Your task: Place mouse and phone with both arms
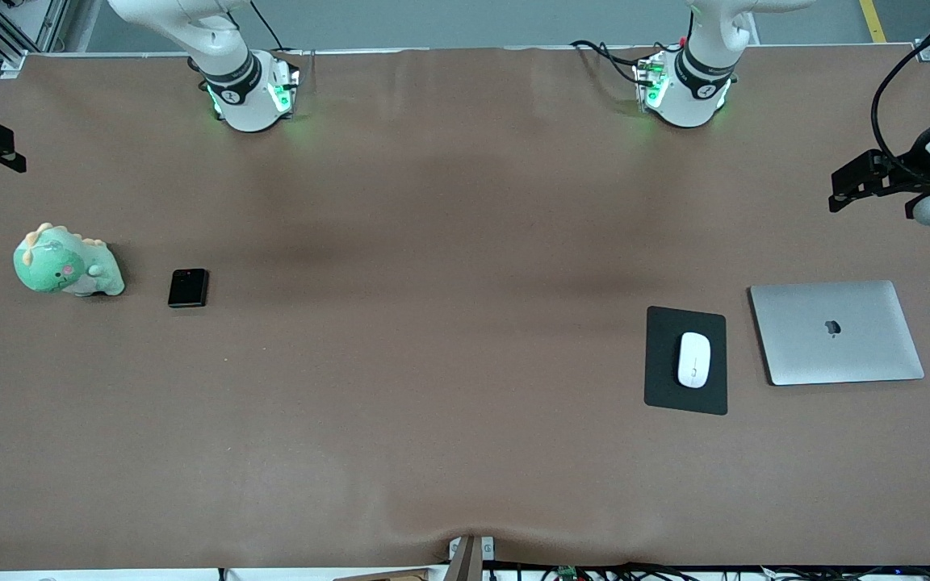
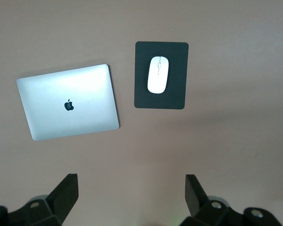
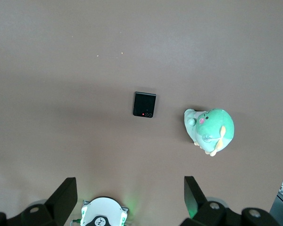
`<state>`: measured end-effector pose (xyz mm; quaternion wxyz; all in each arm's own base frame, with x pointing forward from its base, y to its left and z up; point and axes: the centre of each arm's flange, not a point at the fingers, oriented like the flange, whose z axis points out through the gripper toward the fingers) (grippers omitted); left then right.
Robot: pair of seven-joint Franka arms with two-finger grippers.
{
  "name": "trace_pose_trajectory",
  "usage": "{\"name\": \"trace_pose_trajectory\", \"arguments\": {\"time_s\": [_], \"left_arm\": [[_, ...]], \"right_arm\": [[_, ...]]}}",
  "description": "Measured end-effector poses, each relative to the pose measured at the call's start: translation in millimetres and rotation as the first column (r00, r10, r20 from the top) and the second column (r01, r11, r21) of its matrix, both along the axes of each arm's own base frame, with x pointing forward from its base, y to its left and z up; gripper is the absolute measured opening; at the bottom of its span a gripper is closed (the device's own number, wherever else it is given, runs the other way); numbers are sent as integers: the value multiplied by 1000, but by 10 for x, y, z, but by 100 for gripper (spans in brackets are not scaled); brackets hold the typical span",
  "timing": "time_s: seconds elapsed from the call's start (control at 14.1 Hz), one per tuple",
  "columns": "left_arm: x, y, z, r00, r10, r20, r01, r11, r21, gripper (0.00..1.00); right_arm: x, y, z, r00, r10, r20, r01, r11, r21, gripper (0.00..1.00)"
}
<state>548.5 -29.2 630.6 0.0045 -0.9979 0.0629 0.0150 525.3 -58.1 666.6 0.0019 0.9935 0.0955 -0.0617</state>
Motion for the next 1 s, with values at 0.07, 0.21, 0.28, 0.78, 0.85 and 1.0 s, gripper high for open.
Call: {"name": "trace_pose_trajectory", "arguments": {"time_s": [0.07,0.21,0.28,0.78,0.85,1.0], "left_arm": [[0,0,0,1000,0,0,0,1000,0,100],[0,0,0,1000,0,0,0,1000,0,100],[0,2,0,1000,0,0,0,1000,0,100],[0,0,0,1000,0,0,0,1000,0,100],[0,3,0,1000,1,0,-1,1000,0,100],[0,6,0,1000,1,0,-1,1000,0,100]], "right_arm": [[6,-1,-2,1000,0,3,0,1000,-1,100],[15,22,-5,1000,5,7,-5,1000,-1,100],[19,55,-6,1000,11,7,-11,1000,-1,100],[32,170,-15,999,32,7,-32,999,-4,100],[36,177,-17,999,34,9,-33,999,-5,100],[49,196,-17,999,38,17,-38,999,-5,100]]}}
